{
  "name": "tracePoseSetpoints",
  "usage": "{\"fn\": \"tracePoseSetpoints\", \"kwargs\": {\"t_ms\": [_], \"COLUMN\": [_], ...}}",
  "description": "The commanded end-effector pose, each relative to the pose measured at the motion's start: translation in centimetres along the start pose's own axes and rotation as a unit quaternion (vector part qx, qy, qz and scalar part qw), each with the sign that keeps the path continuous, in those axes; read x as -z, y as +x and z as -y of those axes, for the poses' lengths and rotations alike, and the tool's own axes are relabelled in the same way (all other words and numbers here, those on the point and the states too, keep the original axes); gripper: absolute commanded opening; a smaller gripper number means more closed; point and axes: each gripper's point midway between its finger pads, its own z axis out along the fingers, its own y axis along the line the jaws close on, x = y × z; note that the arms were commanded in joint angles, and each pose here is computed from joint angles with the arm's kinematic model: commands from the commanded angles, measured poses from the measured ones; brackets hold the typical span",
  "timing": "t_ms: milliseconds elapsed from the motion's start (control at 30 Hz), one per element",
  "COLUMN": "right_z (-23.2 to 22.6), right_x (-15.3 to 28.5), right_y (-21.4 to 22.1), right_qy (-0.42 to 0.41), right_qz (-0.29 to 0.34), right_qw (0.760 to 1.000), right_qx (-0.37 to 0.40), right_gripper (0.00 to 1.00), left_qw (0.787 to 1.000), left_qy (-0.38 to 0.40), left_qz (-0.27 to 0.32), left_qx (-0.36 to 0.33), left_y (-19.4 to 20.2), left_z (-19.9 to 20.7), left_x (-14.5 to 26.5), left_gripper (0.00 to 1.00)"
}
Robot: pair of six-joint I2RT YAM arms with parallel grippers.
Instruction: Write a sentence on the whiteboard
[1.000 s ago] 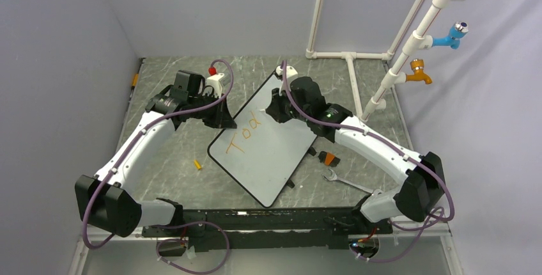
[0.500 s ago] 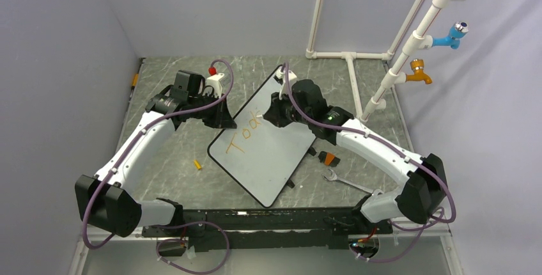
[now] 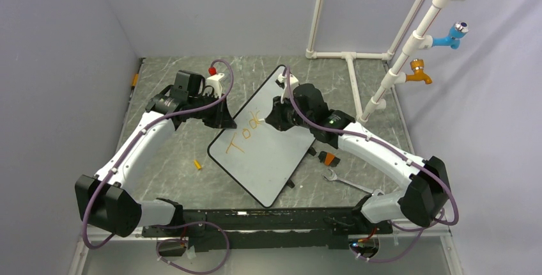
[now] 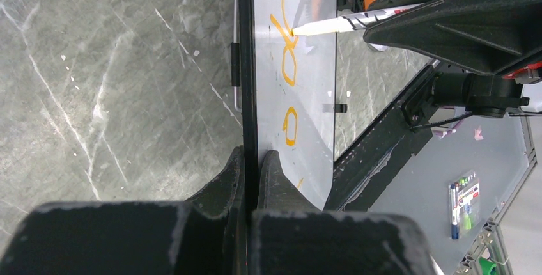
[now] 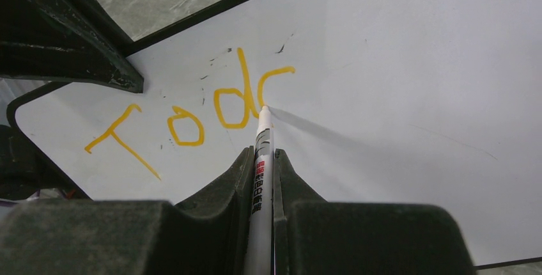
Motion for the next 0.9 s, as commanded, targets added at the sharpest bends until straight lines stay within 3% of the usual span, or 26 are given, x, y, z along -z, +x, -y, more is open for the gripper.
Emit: {"fn": "tracePoseSetpoints", "kwargs": {"t_ms": [0,867], "right_z": [1.0,0.4], "right_x": [0.4,-0.5], "right_y": [-0.9,-5.0], "right_qy": [0.03,0.033], "right_qz": [0.014,0.04], "right_qw": [0.999,0.998], "right_qx": [0.009,0.035], "right_gripper": [0.0,0.0], "left_qw": [0.995,0.995], "left_qy": [-0.059,-0.062], "left_qz": [0.038,0.034], "left_qx": [-0.068,-0.067], "left_y": [-1.9,-1.8], "left_z": [-2.0,-2.2], "left_x": [0.6,0.5], "left_gripper": [0.0,0.0]}}
